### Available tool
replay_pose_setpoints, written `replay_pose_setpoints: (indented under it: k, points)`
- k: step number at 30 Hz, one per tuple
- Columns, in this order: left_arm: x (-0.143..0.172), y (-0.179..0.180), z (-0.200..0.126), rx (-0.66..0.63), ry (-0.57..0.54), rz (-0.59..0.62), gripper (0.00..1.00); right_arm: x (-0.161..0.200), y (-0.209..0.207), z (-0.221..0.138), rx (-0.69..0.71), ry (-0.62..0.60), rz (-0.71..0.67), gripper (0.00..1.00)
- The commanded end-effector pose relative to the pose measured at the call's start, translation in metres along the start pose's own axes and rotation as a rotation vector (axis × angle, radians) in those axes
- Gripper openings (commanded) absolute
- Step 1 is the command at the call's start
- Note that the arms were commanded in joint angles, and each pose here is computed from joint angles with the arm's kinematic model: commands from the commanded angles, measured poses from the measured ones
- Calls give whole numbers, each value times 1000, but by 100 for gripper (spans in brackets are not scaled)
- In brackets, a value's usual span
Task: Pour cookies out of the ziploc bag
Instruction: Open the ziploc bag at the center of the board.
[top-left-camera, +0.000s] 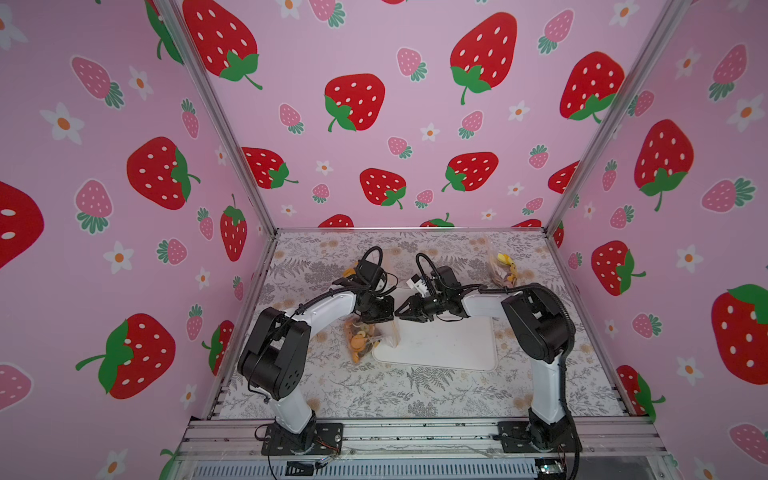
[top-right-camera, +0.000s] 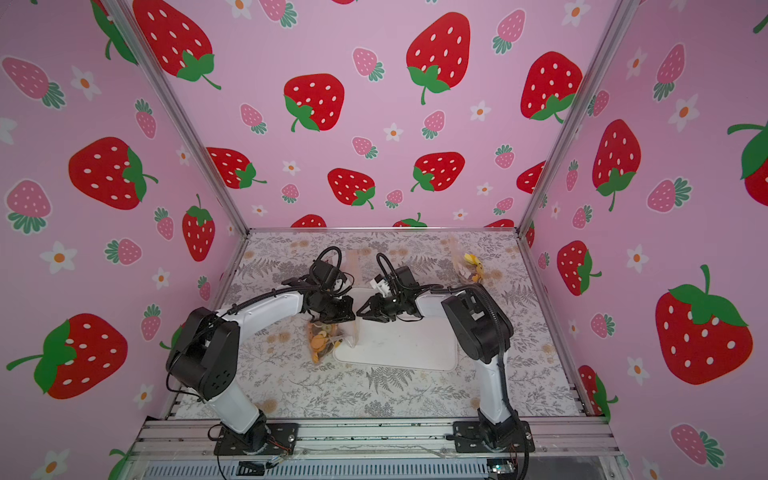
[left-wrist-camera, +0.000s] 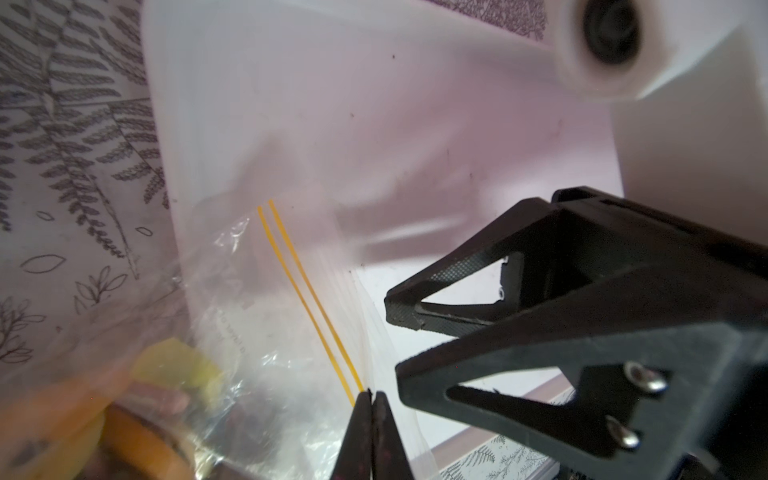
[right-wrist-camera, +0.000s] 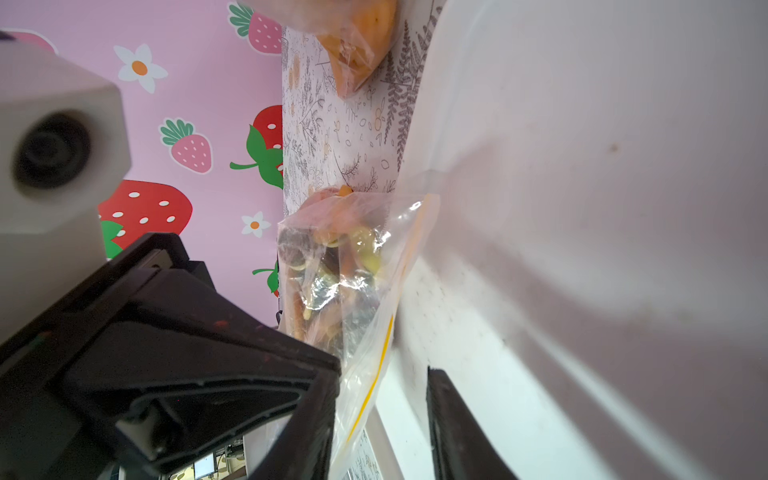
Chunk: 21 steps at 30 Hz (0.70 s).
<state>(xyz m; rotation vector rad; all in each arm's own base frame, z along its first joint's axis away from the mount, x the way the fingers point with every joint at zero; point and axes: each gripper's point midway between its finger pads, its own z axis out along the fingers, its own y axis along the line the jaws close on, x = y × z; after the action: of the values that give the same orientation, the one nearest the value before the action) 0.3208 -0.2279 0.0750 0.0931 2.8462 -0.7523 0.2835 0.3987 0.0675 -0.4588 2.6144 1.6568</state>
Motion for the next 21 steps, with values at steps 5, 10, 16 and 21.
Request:
replay_pose_setpoints:
  k: [5,10,16,21]
  points:
    - [-1,0,0,-4,8,-2,1,7,-4,2,15,29,10,38]
    - [-1,-1,-1,-4,5,-1,1,11,-6,5,27,52,12,35]
    - [-1,-1,-1,-4,6,0,0,11,-2,8,16,65,5,35]
    - [-1,-1,-3,-3,1,-1,1,11,0,12,13,79,5,33]
